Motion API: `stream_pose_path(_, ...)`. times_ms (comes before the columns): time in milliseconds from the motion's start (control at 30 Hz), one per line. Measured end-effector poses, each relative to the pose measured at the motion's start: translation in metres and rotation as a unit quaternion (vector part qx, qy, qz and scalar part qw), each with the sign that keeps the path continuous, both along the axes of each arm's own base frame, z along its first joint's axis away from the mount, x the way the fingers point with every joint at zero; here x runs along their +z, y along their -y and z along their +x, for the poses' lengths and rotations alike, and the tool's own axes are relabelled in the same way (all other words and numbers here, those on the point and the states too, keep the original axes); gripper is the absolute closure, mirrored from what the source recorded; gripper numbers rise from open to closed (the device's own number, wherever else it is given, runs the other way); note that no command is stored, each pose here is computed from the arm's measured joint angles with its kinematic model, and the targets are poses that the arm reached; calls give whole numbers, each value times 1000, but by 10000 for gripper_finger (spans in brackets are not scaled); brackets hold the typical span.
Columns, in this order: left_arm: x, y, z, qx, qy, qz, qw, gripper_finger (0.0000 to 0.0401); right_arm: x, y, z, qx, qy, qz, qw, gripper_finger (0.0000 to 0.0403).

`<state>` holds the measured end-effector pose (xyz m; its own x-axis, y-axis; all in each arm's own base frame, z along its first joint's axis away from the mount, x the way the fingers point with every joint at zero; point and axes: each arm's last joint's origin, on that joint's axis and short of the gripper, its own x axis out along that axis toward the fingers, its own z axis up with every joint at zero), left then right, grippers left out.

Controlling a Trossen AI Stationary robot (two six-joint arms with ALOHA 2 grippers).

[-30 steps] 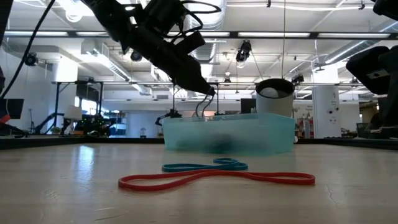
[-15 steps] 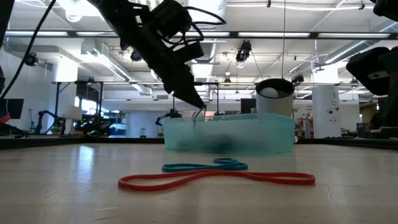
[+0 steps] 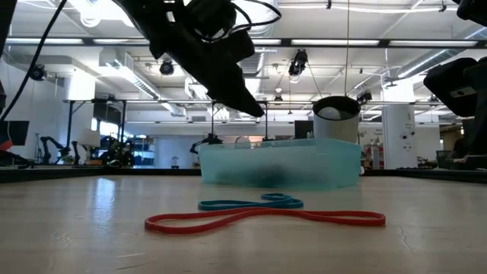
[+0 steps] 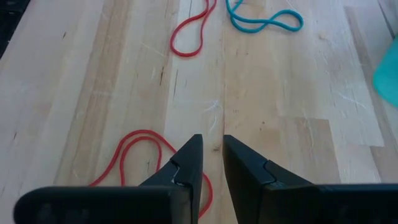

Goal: Pick and place rubber bands into bin
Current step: Put the red rubber band into the blue bin

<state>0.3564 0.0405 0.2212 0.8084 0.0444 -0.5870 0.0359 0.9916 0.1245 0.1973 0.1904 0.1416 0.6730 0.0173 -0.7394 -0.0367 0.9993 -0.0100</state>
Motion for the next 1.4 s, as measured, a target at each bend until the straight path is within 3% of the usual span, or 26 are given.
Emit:
stream_pose_path(133, -8, 22, -3, -89, -25, -56, 994, 253, 0, 0, 0, 0, 0, 0, 1000, 346)
stream_pose_path(533, -23, 115, -17, -230, -50, -43, 971, 253, 0, 0, 0, 0, 1, 1, 1000, 346)
stream_pose_path(867, -54, 160, -11, -251, -57, -7, 966, 253, 1, -1, 1, 0, 3, 4, 1000, 346)
stream_pose_path(1400, -89, 165, 11, -235, -70, 6, 970, 253, -1, 0, 0, -4, 10, 0, 1000, 346)
